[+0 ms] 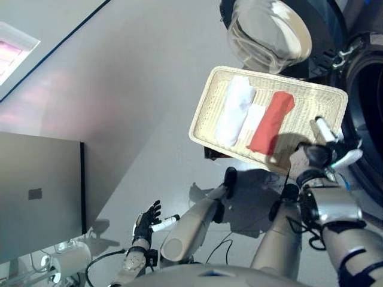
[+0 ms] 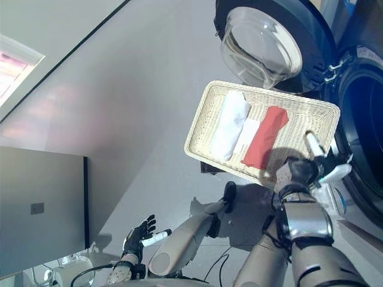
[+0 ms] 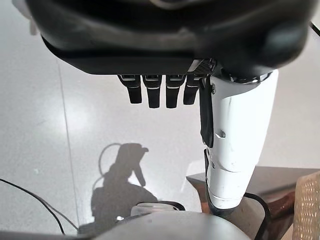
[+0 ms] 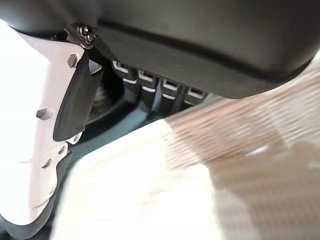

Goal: Pick up the clothes and place them into the washing machine

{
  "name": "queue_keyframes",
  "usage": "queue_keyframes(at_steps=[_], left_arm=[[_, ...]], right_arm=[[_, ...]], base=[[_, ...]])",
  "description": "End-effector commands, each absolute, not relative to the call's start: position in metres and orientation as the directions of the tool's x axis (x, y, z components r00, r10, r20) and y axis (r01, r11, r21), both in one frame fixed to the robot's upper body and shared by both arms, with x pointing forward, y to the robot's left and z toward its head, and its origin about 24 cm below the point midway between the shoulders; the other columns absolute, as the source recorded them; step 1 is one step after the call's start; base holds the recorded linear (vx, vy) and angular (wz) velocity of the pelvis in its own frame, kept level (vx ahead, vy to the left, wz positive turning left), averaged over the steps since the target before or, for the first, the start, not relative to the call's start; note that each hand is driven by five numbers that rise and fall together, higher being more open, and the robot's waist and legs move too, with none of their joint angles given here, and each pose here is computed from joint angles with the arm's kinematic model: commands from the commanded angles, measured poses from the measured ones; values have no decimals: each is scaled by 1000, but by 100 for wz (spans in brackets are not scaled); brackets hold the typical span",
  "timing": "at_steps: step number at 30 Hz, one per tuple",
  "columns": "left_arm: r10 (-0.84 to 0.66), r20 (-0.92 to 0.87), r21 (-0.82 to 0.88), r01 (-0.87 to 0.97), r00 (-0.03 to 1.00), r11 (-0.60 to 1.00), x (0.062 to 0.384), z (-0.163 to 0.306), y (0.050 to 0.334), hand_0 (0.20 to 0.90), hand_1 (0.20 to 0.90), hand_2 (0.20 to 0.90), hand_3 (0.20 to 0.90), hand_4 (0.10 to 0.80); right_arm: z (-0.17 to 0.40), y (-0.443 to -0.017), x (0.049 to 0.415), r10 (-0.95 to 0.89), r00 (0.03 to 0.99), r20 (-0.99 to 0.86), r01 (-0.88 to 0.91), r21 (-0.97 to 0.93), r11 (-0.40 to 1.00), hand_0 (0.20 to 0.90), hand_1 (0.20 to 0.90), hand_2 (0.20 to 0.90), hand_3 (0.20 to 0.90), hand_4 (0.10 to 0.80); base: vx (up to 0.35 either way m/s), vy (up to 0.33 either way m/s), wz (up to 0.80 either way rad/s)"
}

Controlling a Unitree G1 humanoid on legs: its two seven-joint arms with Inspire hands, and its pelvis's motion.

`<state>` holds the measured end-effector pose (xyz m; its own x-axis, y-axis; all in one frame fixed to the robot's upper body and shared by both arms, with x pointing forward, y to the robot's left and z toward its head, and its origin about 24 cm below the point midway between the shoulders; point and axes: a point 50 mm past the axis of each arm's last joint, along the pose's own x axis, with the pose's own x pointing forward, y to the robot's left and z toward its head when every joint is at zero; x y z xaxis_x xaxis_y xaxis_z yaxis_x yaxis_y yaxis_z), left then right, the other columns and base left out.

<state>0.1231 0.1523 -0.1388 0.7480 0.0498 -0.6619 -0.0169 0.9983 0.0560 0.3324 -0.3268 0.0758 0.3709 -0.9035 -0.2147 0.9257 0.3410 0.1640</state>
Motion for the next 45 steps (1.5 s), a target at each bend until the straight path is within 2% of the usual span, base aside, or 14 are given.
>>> queue_keyframes(at_steps=[1,4,7,10,13,18,26,28,38,45], left_arm=[[107,-666,125,-31,738,992,121,-141,168,900,900,900,900,800],[120,-681,121,-51,722,991,122,-144,165,900,900,900,900,800],[129,-691,128,-56,711,990,120,-146,166,900,900,900,900,800],[158,-715,150,-71,681,986,116,-150,169,900,900,900,900,800],[186,-734,170,-88,653,981,110,-153,175,900,900,900,900,800],[251,-783,222,-121,569,968,90,-160,186,900,900,900,900,800],[279,-815,250,-125,509,960,75,-164,194,900,900,900,900,800],[283,-816,255,-126,504,959,74,-165,196,900,900,900,900,800],[301,-835,291,-95,461,952,66,-166,207,900,900,900,900,800],[306,-838,302,-84,452,950,68,-165,216,900,900,900,900,800]], right_arm=[[116,-295,365,-831,553,-56,806,286,517,900,900,900,900,800],[65,-278,350,-795,585,-162,807,215,550,900,900,900,900,800],[39,-271,339,-775,595,-213,804,169,570,900,900,900,900,800],[-7,-265,309,-750,590,-298,795,55,604,900,900,900,900,800],[-23,-257,298,-729,602,-326,775,19,632,900,900,900,900,800],[-72,-245,250,-684,589,-431,708,-134,693,900,900,900,900,800],[-114,-249,188,-663,480,-575,671,-246,699,900,900,900,900,800],[-117,-247,183,-653,475,-590,664,-247,706,900,900,900,900,800],[-150,-222,126,-520,431,-737,458,-318,830,900,900,900,900,800],[-161,-225,86,-504,332,-797,404,-363,840,900,900,900,900,800]], base=[[41,-22,3],[71,-45,-4],[64,-54,-4],[85,-81,-12],[60,-63,-10],[105,-82,-14],[116,-67,-6],[57,-19,-4],[87,18,0],[45,31,2]])
